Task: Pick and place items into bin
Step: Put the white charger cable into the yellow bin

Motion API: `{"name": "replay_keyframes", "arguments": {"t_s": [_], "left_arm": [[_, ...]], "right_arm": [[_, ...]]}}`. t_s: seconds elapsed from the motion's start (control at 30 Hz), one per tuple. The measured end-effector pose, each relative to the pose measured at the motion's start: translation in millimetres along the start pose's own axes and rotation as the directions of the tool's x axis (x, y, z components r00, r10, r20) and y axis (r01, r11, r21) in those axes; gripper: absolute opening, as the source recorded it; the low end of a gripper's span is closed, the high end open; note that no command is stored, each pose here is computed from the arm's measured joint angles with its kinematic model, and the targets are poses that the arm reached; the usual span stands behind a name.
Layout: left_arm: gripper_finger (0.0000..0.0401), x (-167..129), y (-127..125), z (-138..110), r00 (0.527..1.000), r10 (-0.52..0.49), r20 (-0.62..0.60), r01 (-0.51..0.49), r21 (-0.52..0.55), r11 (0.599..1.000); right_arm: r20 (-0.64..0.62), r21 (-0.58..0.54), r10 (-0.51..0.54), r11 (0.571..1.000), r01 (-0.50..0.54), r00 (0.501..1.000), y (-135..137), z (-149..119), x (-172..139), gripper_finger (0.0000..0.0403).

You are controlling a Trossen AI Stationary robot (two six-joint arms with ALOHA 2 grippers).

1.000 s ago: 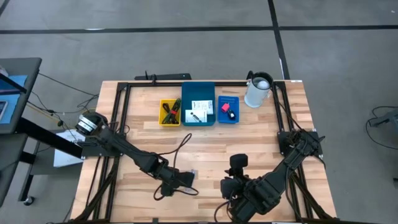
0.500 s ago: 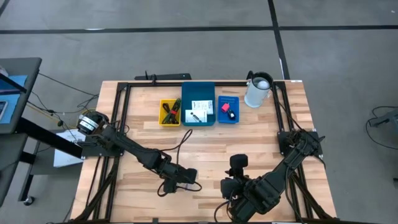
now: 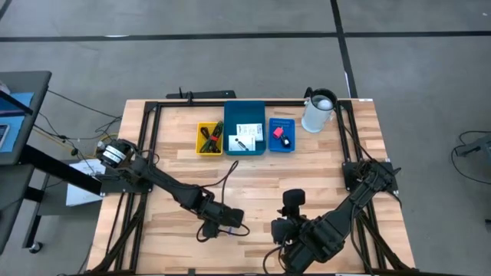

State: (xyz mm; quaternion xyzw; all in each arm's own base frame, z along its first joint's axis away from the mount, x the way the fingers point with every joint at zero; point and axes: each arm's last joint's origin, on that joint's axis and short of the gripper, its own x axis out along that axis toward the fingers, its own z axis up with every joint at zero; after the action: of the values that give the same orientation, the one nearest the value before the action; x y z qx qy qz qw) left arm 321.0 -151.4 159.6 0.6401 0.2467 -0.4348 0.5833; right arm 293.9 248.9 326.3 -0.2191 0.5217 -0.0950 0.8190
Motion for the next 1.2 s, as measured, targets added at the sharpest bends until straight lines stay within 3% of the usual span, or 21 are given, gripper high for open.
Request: {"name": "replay_keyframes", "arguments": {"t_s": [0.33, 1.0, 1.2], "left_arm": [[0.0154, 14.8, -2.0, -7.0, 0.998, -0.045, 0.044, 0.045, 0.015, 0.999], [0.0153, 27.2, -0.3, -21.2, 0.989, -0.049, 0.142, 0.043, 0.042, 0.998], [0.0126, 27.4, -1.0, -22.8, 0.988, -0.058, 0.147, 0.054, 0.028, 0.998]], "right_arm": [[-0.015, -0.002, 0.007, 1.0, -0.007, 1.0, -4.0, 2.0, 3.4, 0.0113], [-0.016, -0.012, 0.009, 1.0, -0.009, 1.0, -3.9, 2.1, 3.7, 0.0113], [-0.016, -0.012, 0.008, 1.0, -0.008, 1.0, -3.9, 2.1, 3.7, 0.0113]]}}
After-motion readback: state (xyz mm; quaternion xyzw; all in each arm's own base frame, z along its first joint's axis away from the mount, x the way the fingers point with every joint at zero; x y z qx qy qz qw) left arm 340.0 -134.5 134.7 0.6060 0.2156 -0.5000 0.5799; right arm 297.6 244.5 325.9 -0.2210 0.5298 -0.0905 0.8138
